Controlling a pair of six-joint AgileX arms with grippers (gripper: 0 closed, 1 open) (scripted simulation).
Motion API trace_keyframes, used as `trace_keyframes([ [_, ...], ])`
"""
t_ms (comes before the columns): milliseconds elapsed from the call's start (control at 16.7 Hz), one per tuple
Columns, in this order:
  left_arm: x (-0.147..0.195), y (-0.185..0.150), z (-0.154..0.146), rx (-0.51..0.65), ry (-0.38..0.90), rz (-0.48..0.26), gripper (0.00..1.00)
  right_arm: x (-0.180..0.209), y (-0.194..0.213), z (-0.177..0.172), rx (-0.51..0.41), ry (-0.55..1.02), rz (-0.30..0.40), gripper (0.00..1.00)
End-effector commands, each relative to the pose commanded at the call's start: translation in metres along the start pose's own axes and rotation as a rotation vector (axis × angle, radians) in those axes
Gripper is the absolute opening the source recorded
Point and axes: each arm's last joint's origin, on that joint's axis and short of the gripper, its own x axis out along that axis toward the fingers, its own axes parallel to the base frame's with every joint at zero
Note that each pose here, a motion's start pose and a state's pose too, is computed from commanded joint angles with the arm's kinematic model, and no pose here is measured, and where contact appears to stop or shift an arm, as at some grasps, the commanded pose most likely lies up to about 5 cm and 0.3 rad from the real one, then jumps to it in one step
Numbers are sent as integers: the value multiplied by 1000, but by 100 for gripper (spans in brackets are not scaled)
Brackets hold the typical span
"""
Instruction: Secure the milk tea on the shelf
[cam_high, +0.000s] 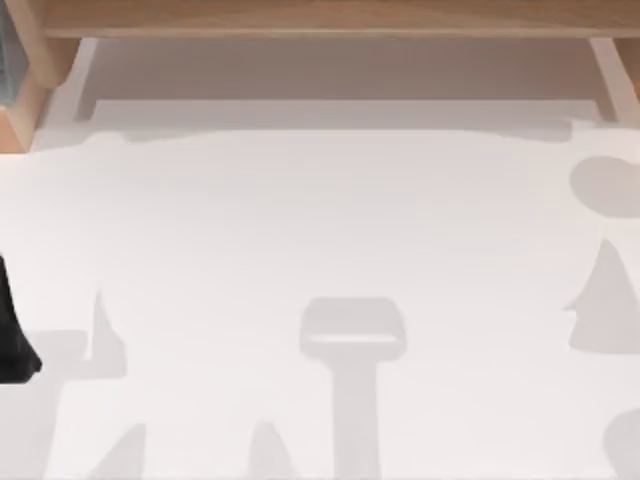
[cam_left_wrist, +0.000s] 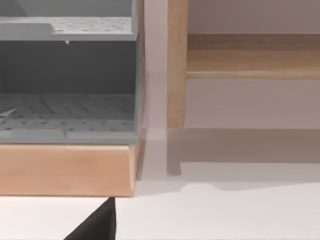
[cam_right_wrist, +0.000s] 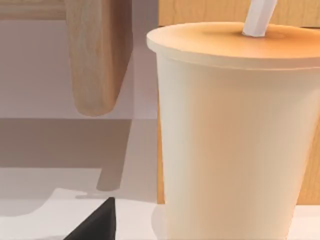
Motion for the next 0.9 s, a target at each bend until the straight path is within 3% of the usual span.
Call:
trace_keyframes([
  [240,0,0,0,0,0,0,100,9,0,-1,0,2,1,100],
  [660,0,0,0,0,0,0,100,73,-1,0,-1,-3,0,100],
  [900,0,0,0,0,0,0,100,80,0,0,0,0,0,100],
])
